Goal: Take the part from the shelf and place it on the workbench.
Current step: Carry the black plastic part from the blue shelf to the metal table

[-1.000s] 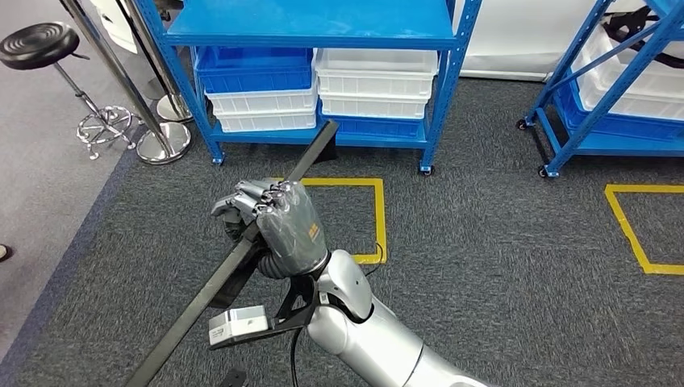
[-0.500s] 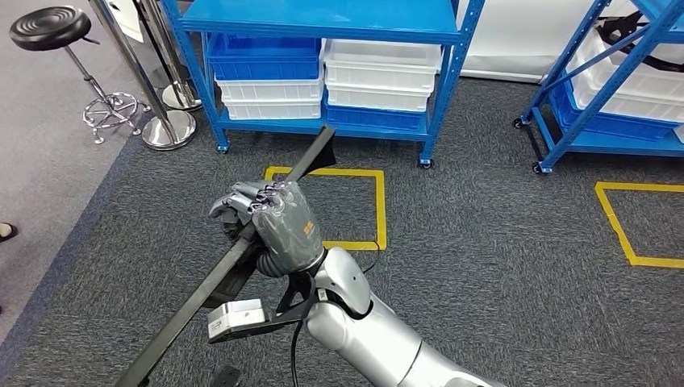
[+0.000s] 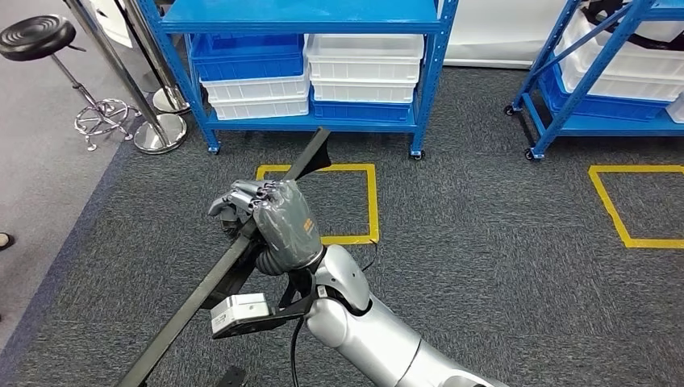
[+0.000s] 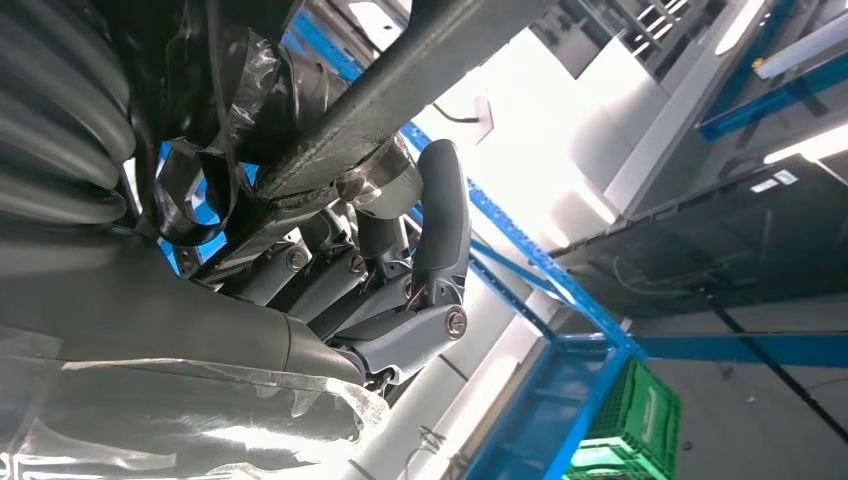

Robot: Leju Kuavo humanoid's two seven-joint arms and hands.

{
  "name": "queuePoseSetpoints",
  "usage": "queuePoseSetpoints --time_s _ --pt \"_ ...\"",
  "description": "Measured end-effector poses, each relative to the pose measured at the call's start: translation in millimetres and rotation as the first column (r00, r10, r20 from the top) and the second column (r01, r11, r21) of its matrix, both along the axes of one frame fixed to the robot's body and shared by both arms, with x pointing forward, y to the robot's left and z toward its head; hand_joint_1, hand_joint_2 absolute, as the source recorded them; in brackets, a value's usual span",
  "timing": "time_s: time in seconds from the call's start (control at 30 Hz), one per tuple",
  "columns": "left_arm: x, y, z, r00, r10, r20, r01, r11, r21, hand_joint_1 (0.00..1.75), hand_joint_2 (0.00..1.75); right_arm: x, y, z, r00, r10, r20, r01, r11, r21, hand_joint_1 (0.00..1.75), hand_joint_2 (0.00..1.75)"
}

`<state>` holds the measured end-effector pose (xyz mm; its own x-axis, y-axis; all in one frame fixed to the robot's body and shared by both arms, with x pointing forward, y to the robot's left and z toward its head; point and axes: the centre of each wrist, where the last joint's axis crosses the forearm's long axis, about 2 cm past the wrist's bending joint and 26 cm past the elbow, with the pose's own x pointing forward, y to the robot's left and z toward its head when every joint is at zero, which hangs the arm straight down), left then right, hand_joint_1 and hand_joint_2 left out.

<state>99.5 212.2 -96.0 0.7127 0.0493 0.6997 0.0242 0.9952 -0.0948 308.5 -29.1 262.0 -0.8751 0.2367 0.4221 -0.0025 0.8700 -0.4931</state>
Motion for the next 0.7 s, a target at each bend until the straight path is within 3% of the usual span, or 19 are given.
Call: queuePoseSetpoints --time_s 0.7 --pt "0.4 3.5 -0.4 0.999 0.032 0.003 -0.032 0.999 0.030 0.00 1.75 -0.6 0.2 0.4 1.000 0.009 0.008 -0.009 1.000 0.013 1.75 1.75"
